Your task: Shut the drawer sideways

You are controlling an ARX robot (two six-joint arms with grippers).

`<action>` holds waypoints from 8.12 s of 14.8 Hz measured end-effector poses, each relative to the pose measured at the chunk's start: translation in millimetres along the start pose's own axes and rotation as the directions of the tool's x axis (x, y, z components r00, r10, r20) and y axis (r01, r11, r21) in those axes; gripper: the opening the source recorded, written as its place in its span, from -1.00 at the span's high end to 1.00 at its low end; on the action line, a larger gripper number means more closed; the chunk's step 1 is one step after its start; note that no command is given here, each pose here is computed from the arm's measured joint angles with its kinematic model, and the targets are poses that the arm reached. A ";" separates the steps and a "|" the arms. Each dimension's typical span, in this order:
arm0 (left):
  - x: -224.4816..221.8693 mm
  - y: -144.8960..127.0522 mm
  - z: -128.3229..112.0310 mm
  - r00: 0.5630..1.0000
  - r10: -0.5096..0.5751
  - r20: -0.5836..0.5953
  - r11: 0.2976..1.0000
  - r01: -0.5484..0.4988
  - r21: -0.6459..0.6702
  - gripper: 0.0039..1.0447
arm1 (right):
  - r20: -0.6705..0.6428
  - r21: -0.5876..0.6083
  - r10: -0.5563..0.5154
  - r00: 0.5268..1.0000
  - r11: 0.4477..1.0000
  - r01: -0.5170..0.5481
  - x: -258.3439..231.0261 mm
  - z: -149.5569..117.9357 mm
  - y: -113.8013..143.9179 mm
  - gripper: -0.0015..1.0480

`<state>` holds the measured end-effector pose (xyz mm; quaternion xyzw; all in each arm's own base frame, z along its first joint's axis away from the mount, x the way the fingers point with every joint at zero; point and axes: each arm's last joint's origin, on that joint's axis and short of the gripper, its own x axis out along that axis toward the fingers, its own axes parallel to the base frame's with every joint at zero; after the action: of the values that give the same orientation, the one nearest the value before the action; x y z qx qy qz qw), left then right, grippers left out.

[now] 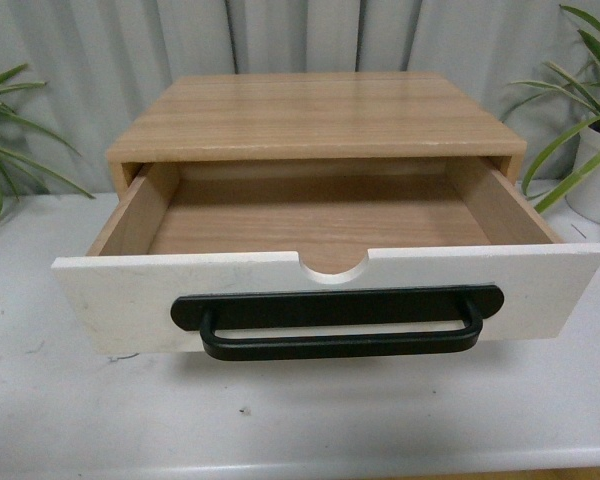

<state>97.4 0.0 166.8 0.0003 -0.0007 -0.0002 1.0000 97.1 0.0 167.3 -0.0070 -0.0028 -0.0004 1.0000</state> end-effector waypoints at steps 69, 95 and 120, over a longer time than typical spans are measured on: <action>170.1 -99.8 49.7 0.788 -0.226 -0.573 0.222 0.614 0.757 -0.88 | -0.575 -0.794 0.300 0.761 0.021 -0.608 191.0 48.5 89.4 -0.88; 216.3 -125.6 58.3 0.928 -0.171 -0.330 0.560 0.367 0.743 -0.88 | -0.341 -0.784 0.247 0.907 0.458 -0.419 253.9 78.4 59.3 -0.88; 22.1 0.0 12.5 1.000 0.000 -0.006 1.000 0.000 0.003 0.97 | -0.006 0.014 0.001 1.000 1.000 -0.001 16.7 10.9 -0.1 0.96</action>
<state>119.5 -0.1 179.3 0.0016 0.0024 -0.0002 1.0000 113.8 0.0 178.3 -0.0001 0.0003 0.0000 1.0000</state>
